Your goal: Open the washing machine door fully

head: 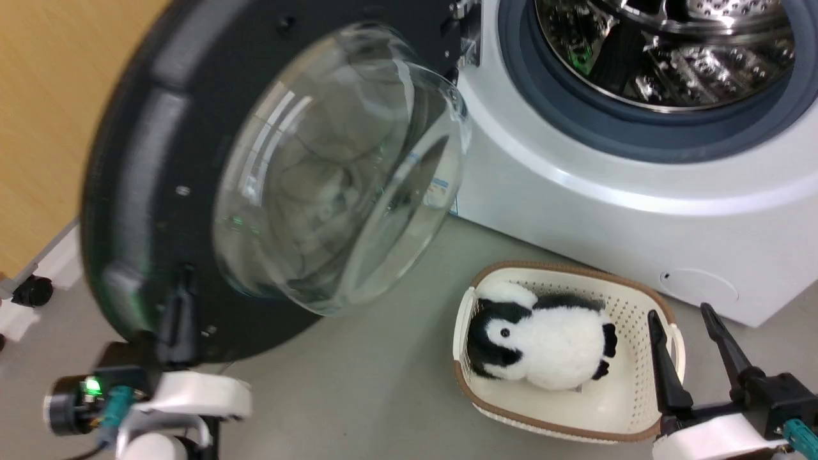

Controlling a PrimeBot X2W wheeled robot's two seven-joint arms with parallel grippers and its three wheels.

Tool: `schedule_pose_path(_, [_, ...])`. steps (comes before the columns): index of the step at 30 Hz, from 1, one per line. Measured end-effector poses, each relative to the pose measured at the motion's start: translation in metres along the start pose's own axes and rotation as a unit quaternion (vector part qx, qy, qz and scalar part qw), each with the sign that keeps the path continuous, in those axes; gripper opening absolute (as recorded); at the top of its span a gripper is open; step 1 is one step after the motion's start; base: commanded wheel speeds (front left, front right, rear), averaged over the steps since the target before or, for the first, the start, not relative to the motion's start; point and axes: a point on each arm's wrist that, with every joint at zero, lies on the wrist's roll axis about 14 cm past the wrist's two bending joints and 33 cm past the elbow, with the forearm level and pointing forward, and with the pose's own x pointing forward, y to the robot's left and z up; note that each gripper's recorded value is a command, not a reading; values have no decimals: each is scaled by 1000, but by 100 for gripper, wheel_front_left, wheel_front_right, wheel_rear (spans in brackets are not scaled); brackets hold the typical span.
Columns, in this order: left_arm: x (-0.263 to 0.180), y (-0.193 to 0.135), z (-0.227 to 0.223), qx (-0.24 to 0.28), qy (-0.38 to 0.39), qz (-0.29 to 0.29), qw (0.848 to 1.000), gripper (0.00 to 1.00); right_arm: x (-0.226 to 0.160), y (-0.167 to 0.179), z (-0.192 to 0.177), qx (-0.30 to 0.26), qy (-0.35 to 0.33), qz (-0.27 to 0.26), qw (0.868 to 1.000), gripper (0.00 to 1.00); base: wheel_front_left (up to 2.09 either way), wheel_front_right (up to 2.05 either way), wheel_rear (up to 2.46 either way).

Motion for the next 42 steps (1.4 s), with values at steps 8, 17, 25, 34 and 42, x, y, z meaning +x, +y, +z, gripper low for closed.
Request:
schedule_pose_path(8, [31, 37, -4, 6, 5, 73, 997, 0, 9, -9, -14, -8, 10, -5, 1000, 100, 0, 0, 0])
schedule_pose_path(17, [62, 56, -12, 19, 13, 105, 994, 0, 15, -26, -23, -9, 14, -25, 1000, 100, 0, 0, 0])
schedule_pose_path(25, [81, 71, -21, 22, 25, 123, 992, 0, 11, -40, -31, -9, 23, -42, 999, 100, 0, 0, 0])
schedule_pose_path(34, [101, 79, -32, 30, 43, 133, 990, 0, 8, -52, -33, -12, 25, -58, 998, 100, 0, 0, 0])
schedule_pose_path(42, [105, 87, -37, 35, 55, 137, 988, 0, 2, -59, -24, -20, 17, -69, 997, 100, 0, 0, 0])
